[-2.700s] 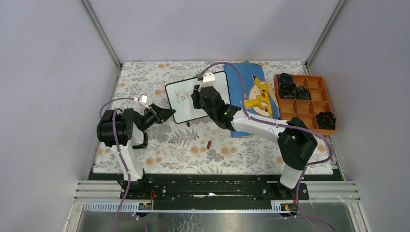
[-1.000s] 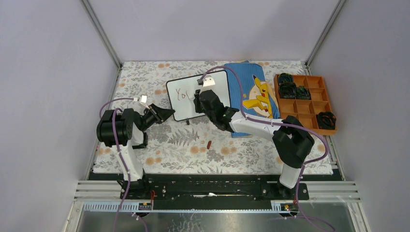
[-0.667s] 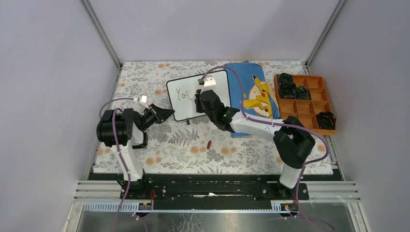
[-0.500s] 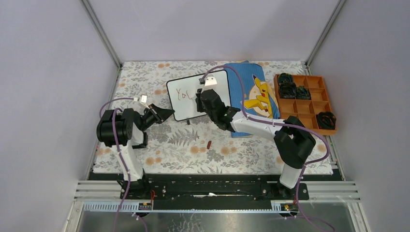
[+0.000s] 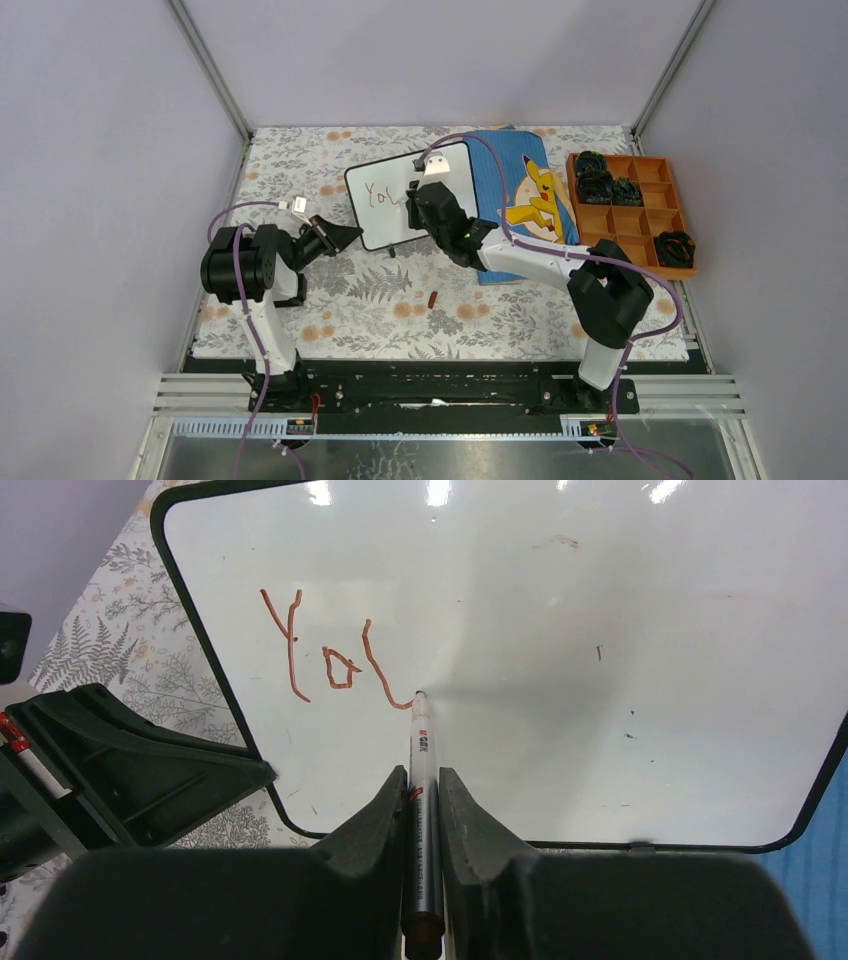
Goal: Write a sentence on the whiteboard
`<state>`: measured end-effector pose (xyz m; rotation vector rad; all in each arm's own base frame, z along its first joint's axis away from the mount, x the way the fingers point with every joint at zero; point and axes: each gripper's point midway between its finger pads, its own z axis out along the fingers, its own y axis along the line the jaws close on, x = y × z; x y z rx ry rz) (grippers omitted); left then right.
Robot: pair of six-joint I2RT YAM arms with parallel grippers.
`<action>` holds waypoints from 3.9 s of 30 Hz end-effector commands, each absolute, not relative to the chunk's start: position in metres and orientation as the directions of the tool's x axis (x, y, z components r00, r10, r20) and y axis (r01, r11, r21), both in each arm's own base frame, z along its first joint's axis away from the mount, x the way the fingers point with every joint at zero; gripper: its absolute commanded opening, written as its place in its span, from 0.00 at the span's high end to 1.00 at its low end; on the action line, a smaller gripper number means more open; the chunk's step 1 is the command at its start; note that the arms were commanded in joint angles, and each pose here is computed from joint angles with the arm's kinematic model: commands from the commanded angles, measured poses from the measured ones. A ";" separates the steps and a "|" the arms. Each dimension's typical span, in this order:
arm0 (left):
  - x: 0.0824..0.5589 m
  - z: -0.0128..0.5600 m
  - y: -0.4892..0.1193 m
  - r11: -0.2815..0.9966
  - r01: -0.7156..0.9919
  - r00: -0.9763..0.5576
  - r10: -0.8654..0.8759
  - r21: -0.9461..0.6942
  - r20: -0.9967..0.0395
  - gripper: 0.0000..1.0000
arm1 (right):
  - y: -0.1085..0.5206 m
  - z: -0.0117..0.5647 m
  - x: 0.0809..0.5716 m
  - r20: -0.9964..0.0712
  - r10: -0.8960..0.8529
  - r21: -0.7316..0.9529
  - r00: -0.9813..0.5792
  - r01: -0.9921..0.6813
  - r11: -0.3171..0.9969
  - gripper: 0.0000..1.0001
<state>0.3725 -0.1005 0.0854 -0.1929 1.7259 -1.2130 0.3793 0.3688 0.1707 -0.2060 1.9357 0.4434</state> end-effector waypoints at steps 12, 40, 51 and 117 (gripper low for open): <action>0.376 0.093 -0.102 0.492 0.418 -0.488 -0.587 -0.764 -0.646 1.00 | 0.364 0.227 0.407 -0.945 0.135 0.229 -0.299 -0.307 0.924 1.00; 0.376 0.092 -0.103 0.493 0.417 -0.490 -0.586 -0.764 -0.645 1.00 | 0.374 0.231 0.408 -0.941 0.147 0.252 -0.304 -0.344 0.905 1.00; 0.376 0.092 -0.103 0.492 0.417 -0.491 -0.586 -0.764 -0.645 1.00 | 0.375 0.221 0.409 -0.938 0.132 0.244 -0.320 -0.339 0.909 1.00; 0.374 0.096 -0.106 0.476 0.439 -0.491 -0.583 -0.762 -0.647 0.54 | 0.322 0.275 0.364 -0.915 0.301 0.379 -0.269 -0.317 0.870 1.00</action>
